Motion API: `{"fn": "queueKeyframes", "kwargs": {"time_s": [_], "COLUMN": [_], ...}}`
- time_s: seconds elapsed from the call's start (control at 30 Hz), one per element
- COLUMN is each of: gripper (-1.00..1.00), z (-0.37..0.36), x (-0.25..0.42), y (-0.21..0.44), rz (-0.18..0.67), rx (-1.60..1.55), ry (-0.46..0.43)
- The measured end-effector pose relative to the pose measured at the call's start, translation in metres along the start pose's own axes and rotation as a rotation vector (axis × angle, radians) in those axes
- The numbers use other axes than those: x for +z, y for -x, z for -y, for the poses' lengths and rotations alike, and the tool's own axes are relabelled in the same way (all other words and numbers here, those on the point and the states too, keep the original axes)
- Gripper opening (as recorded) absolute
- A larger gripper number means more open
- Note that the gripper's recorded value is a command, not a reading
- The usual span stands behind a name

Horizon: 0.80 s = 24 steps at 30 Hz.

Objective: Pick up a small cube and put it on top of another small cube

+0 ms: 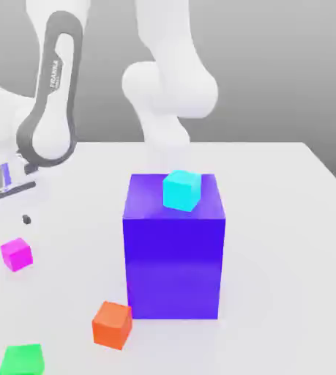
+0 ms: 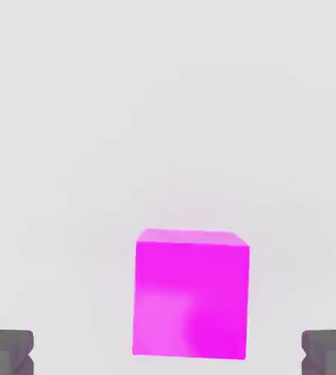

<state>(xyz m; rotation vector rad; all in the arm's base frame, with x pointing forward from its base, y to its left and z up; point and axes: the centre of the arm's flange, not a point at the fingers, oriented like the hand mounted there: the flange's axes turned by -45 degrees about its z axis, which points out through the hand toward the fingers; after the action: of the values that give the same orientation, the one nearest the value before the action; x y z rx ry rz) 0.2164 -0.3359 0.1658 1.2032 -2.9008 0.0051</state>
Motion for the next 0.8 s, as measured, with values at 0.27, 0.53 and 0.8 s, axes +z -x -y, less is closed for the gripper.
{"fn": "queueKeyframes", "kwargs": {"time_s": [0.27,0.53,0.8], "gripper": [-1.0,-1.0,-1.0], "z": [-0.002,-0.001,0.075], "x": [0.037,-0.008,-0.044], "y": [0.0,0.0,0.107], "rz": [0.0,0.0,-0.004], "rx": [0.005,0.005,-0.518], "ry": [0.001,0.0,0.009]}}
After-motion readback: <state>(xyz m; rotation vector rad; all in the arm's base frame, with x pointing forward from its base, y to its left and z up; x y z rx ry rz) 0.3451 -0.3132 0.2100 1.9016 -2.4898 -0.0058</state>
